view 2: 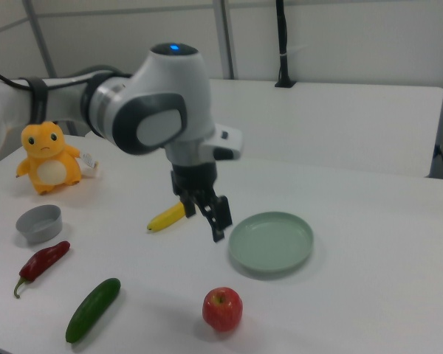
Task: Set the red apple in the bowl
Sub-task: 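Move the gripper over the red apple and lower onto it, then close the gripper around the red apple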
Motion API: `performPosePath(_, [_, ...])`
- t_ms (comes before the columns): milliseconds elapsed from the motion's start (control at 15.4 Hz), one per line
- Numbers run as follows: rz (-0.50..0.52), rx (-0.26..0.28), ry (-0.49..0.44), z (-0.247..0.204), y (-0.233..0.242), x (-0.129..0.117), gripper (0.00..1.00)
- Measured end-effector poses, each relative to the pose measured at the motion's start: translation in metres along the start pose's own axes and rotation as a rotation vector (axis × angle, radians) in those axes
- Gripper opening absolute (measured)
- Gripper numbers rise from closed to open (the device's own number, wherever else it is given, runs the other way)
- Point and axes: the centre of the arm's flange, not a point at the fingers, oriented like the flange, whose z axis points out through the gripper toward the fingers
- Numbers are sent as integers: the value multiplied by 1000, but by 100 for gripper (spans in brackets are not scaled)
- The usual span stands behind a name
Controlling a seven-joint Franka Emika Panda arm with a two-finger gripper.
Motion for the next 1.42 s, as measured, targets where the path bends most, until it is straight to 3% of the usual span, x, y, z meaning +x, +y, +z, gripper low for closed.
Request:
performPosePath(130, [26,-6,-26,16,38,-4,100])
performPosePath(259, [-53,-64,-73,36,50,-11,100])
performPosePath(453, [-123,-82,-97,72,51,-7,100])
performPosePath(777, [-143,-91,-94,113,50,7,100])
performPosePath(1166, [-187,-130,-157,142,50,-4,100])
performPosePath(1295, [-206,-129,-145,148,43,-3,94])
performPosePath(1425, [-212,-131,-134,150,41,-3,78])
